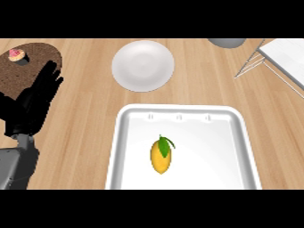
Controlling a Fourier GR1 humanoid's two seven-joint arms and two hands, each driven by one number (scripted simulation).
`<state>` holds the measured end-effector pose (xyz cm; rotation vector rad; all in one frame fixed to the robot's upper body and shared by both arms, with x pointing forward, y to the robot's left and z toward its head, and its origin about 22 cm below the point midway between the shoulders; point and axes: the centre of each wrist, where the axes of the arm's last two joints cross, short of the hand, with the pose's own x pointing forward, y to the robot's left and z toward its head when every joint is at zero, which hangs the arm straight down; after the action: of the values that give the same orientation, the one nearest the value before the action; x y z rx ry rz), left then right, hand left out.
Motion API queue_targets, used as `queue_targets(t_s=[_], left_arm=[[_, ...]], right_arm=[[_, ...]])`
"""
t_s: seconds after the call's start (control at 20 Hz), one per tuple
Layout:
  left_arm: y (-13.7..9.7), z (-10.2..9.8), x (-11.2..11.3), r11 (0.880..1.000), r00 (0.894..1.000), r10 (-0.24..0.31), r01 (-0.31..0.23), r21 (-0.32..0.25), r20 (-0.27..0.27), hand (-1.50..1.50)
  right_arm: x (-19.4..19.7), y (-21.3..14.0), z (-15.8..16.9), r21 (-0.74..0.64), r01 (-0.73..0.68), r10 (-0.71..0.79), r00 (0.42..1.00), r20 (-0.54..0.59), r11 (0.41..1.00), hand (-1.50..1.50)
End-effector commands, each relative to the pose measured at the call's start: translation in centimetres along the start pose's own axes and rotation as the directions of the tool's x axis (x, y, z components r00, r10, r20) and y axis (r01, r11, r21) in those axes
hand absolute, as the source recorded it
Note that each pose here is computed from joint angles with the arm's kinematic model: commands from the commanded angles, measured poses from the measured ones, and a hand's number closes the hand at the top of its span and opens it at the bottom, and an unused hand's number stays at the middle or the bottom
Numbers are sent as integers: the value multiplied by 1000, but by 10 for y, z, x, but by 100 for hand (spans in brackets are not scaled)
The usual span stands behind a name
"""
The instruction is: Pick the pear from the tray and place it in the tiered shelf
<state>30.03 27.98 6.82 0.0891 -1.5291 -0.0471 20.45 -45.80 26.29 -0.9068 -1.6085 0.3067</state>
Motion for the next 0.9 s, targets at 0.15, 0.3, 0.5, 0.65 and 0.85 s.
queue_targets(t_s=[0.15,0.3,0.5,0.65,0.85], left_arm=[[-13,-1,3,1000,1000,-6,6,-3,-5,0],[16,6,3,1000,1000,18,-18,-10,-5,0],[-6,9,-9,1000,1000,-10,10,-17,7,0],[7,2,4,1000,1000,3,-3,-10,14,0],[-8,-9,9,1000,1000,-8,8,-15,12,0]], right_arm=[[-43,-2,-16,-3,5,-5,1000,2,1000,150],[-53,-1,-27,-14,-18,18,1000,-11,1000,150],[-68,-2,-33,-104,-34,15,984,-179,994,-150],[-74,-7,-41,-176,-10,-11,993,-118,984,-150],[-90,5,-63,-264,46,-58,998,-38,963,-150]])
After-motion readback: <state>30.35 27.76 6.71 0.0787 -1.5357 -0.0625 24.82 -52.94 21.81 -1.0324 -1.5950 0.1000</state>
